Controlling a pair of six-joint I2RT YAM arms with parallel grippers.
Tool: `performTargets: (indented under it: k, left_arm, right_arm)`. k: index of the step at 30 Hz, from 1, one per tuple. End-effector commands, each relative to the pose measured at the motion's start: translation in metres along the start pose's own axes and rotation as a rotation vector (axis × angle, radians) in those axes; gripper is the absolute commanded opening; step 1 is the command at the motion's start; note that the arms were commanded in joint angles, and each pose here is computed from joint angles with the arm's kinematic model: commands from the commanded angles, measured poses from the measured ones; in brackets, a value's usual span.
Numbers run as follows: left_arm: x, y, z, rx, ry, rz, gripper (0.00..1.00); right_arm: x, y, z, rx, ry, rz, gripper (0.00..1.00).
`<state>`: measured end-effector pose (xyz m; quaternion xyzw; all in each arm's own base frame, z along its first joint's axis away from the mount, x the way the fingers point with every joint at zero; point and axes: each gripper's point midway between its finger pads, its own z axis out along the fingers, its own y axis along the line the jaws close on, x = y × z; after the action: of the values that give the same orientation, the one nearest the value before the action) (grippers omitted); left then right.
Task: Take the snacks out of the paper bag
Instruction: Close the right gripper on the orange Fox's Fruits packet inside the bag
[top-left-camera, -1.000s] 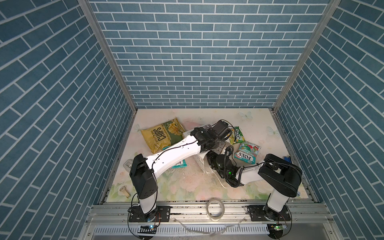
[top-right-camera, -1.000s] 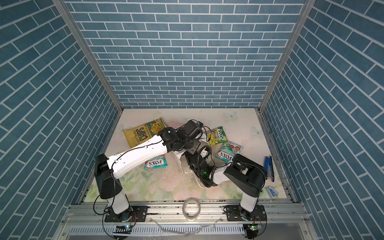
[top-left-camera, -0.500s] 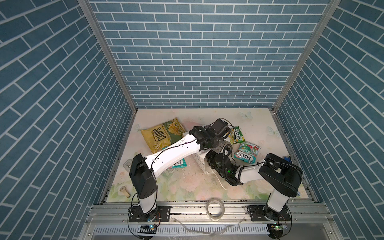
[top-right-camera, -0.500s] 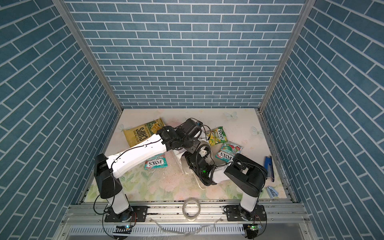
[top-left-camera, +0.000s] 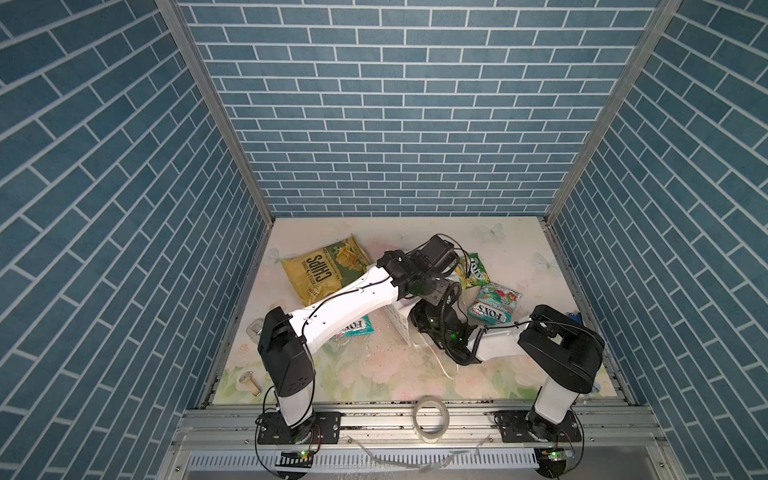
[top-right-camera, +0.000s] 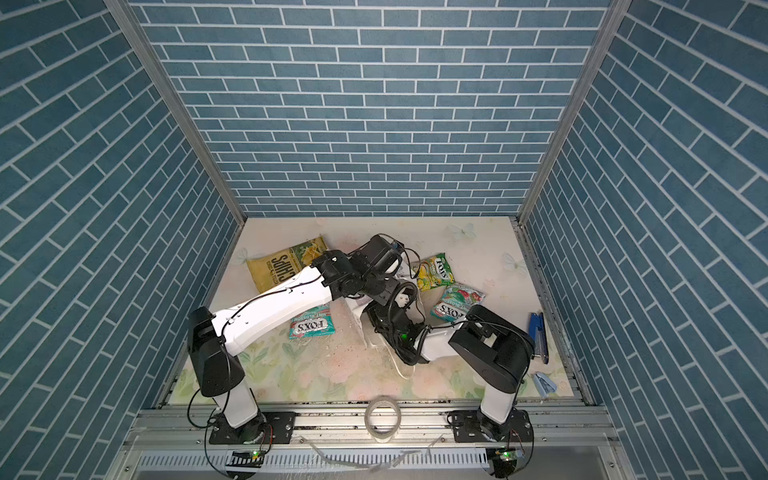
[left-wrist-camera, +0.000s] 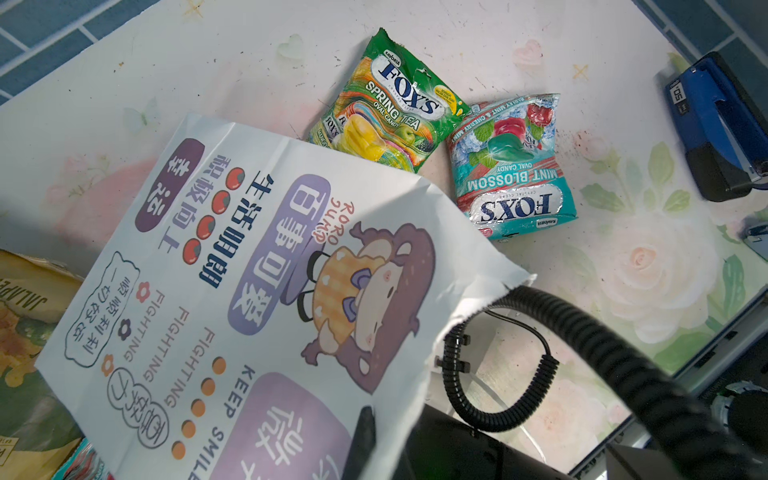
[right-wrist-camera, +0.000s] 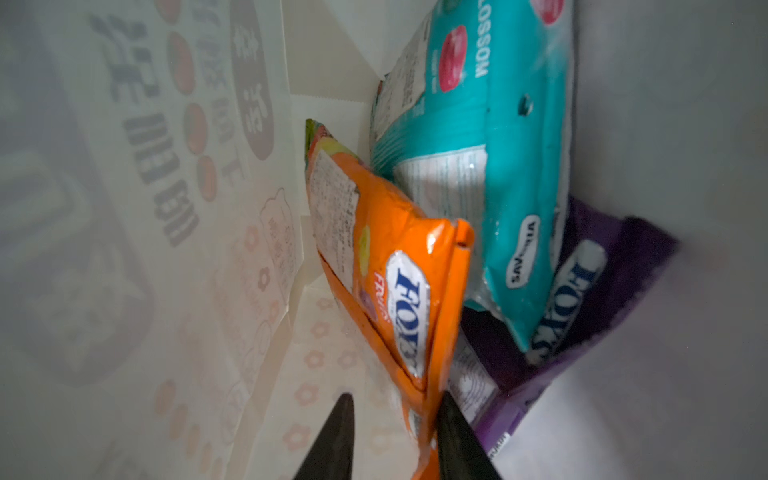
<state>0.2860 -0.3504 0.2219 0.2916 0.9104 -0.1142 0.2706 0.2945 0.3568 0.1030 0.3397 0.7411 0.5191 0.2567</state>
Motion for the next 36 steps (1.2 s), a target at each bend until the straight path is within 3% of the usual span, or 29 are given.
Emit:
performTargets:
  k: [1, 26, 29, 34, 36]
  left_arm:
    - [-0.006, -0.001, -0.018, 0.023, -0.019, -0.005, 0.0]
    - [-0.006, -0.004, -0.021, 0.065, -0.008, -0.015, 0.0]
    - [-0.006, -0.004, -0.022, 0.068, -0.009, -0.016, 0.0]
    - [-0.006, -0.001, -0.022, 0.066, -0.007, -0.021, 0.0]
    - [-0.006, 0.001, -0.022, 0.065, -0.006, -0.025, 0.0]
  right_arm:
    - [-0.004, -0.001, 0.0, 0.007, -0.01, -0.022, 0.34]
    - [-0.008, -0.012, 0.023, 0.061, 0.008, -0.04, 0.34]
    - [-0.009, -0.01, 0.025, 0.054, 0.006, -0.044, 0.26]
    - [-0.01, -0.002, 0.021, 0.041, -0.001, -0.07, 0.0]
    - [-0.012, 0.001, 0.018, 0.034, -0.006, -0.078, 0.0]
